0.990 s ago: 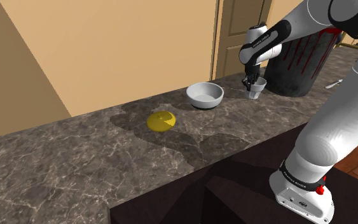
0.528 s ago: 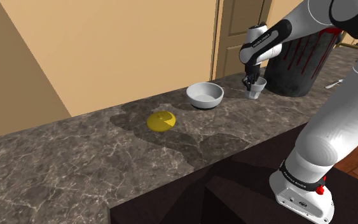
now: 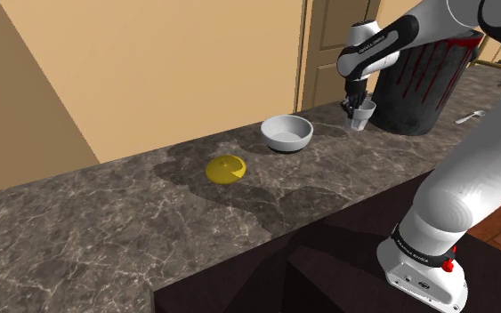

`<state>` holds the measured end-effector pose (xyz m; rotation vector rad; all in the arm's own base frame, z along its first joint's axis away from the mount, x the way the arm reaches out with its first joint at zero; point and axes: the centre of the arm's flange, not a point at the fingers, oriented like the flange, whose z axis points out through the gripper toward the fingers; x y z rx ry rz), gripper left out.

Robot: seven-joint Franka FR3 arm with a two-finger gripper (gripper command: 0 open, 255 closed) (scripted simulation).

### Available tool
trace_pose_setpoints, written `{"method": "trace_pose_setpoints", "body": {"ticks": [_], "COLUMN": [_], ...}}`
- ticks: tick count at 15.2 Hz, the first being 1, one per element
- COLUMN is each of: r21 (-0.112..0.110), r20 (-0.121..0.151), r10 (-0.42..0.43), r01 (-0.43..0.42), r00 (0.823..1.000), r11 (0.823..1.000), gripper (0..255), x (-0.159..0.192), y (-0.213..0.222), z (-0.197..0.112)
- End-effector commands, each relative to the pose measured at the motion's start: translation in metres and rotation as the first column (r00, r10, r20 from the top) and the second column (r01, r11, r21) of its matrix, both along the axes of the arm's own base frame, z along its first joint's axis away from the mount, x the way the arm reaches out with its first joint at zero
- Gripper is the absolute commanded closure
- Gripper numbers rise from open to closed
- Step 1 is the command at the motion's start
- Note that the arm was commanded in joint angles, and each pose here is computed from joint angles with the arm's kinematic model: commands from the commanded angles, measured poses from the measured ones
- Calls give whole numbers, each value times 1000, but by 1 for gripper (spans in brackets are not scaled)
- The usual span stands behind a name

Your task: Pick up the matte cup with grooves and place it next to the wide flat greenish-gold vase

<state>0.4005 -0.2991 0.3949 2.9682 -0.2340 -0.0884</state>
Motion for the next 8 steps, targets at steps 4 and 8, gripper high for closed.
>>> {"method": "trace_pose_setpoints", "body": {"ticks": [4,8], "r21": [0,0], "r20": [0,0], "r10": [0,0], "r01": [0,0], "r00": [1000,1000], "r11": [1000,1000], "gripper": [255,255], "x": [0,0], "y": [0,0], "z": [27,48]}}
